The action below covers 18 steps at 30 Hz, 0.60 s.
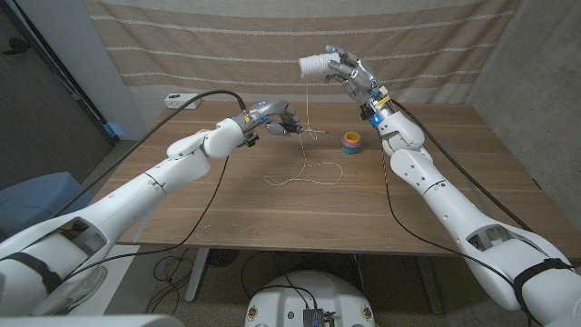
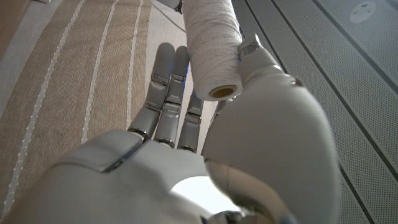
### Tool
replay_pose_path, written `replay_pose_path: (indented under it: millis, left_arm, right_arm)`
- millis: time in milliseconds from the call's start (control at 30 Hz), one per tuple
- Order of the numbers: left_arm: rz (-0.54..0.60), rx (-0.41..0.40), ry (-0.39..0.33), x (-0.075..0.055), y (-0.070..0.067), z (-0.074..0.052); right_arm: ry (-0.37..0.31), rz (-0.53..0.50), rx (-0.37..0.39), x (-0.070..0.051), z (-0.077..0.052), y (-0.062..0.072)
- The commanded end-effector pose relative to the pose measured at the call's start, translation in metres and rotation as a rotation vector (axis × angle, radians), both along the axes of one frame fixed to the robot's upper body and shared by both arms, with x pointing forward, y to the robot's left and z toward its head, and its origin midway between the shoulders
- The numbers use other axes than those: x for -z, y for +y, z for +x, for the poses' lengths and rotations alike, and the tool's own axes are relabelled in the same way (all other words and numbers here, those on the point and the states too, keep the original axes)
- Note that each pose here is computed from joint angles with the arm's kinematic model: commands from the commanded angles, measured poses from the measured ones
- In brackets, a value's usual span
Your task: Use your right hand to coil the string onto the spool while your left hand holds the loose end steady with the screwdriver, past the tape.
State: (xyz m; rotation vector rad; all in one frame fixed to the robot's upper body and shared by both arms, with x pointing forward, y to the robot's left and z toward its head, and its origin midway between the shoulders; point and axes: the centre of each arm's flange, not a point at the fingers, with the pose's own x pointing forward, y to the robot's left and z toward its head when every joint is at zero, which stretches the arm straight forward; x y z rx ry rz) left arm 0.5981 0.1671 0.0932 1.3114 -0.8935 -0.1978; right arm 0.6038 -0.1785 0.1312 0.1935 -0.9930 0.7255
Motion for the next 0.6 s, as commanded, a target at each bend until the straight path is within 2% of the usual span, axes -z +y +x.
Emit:
replay_pose_path:
  millis: [33, 267, 400, 600]
  left_arm:
    - [-0.028, 0.033, 0.012, -0.005, 0.004, -0.003]
    - [-0.045, 0.039, 0.012, -0.009, 0.008, -0.003]
    - [-0.06, 0.051, 0.009, -0.011, 0.01, -0.003]
    - [-0.099, 0.082, 0.015, -0.016, 0.014, -0.003]
  right_arm:
    - [0.199, 0.196, 0.195, 0.021, 0.055, -0.029]
    - [0.298, 0.258, 0.308, 0.053, 0.074, -0.055]
    - [0.339, 0.263, 0.372, 0.072, 0.078, -0.067]
    - [0.403, 0.263, 0.438, 0.103, 0.082, -0.077]
